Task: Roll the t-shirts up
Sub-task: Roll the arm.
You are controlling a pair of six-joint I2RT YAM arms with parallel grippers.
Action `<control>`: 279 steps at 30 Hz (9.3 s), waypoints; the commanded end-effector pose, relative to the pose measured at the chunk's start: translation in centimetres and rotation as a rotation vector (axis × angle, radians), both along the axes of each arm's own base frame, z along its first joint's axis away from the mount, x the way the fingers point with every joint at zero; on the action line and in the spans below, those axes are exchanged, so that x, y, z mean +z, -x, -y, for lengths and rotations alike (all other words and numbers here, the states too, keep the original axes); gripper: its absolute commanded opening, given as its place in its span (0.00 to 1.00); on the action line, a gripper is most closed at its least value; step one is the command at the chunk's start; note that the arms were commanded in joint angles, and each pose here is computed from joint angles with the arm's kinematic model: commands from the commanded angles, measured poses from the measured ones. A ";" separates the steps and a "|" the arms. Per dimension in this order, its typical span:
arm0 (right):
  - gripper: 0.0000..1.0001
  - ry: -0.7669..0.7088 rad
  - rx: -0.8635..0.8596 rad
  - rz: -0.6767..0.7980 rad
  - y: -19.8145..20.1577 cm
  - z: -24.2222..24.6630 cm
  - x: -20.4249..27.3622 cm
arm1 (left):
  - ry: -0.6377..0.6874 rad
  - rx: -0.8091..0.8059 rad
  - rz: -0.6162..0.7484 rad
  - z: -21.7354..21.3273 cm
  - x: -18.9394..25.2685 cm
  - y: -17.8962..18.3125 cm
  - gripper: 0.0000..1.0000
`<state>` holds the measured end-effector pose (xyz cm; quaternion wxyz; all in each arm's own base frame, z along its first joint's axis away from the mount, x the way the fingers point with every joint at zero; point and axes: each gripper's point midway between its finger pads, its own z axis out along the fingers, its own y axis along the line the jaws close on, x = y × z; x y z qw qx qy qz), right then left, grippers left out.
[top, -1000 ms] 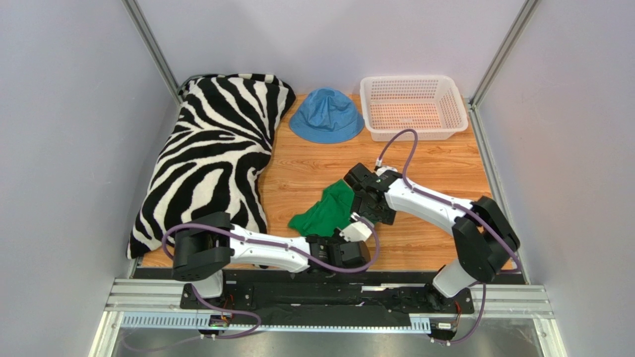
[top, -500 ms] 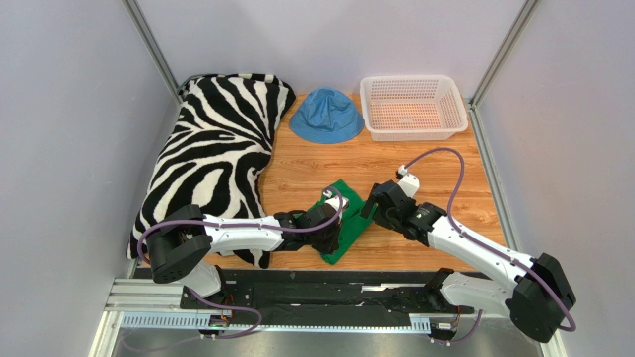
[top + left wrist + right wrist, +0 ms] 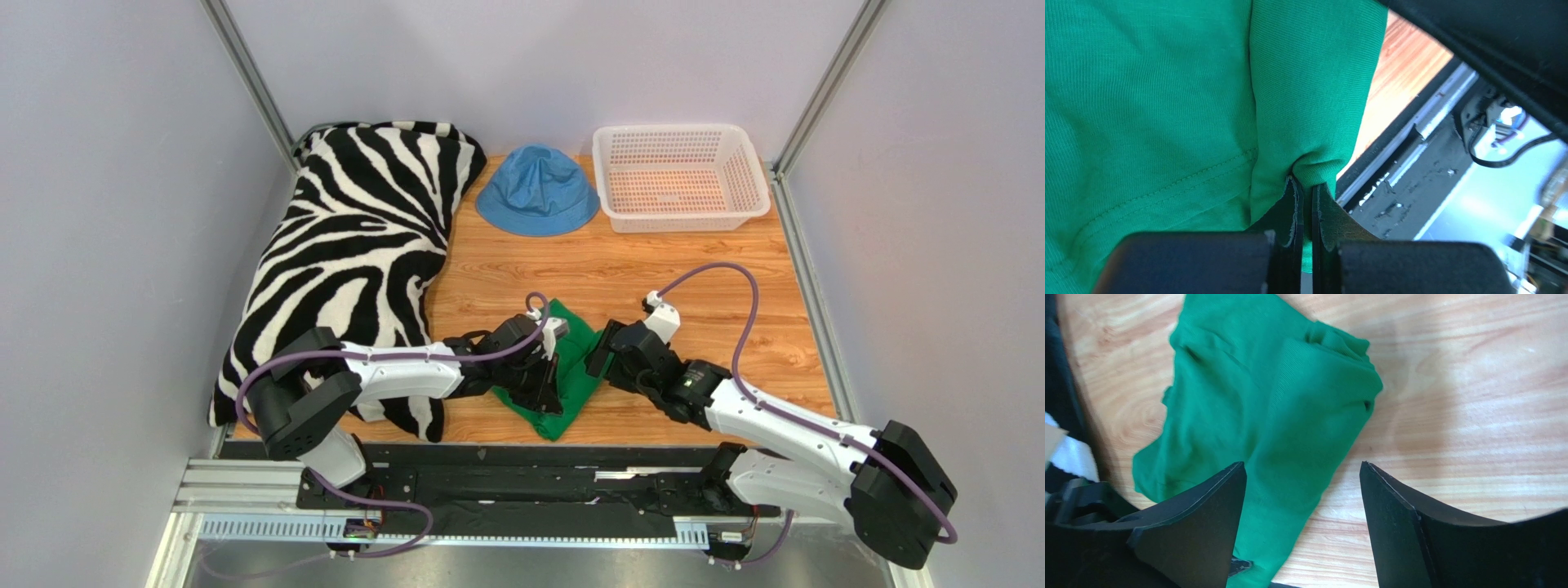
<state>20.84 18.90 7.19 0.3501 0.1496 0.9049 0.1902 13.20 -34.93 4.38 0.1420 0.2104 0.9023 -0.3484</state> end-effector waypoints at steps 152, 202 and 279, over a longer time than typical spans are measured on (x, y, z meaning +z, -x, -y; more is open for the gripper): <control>0.77 -0.072 -0.105 0.029 -2.9 -1.6 0.5 | -0.003 -0.030 -0.117 -1.6 -0.9 0.9 0.00; 0.00 0.404 -0.079 -0.515 -2.3 -0.5 -4.5 | -0.573 -0.083 0.940 1.1 6.1 0.1 0.64; 0.72 -0.146 -0.058 0.082 -3.9 -2.4 1.5 | 0.059 0.125 -0.222 -2.0 -1.7 -1.1 0.00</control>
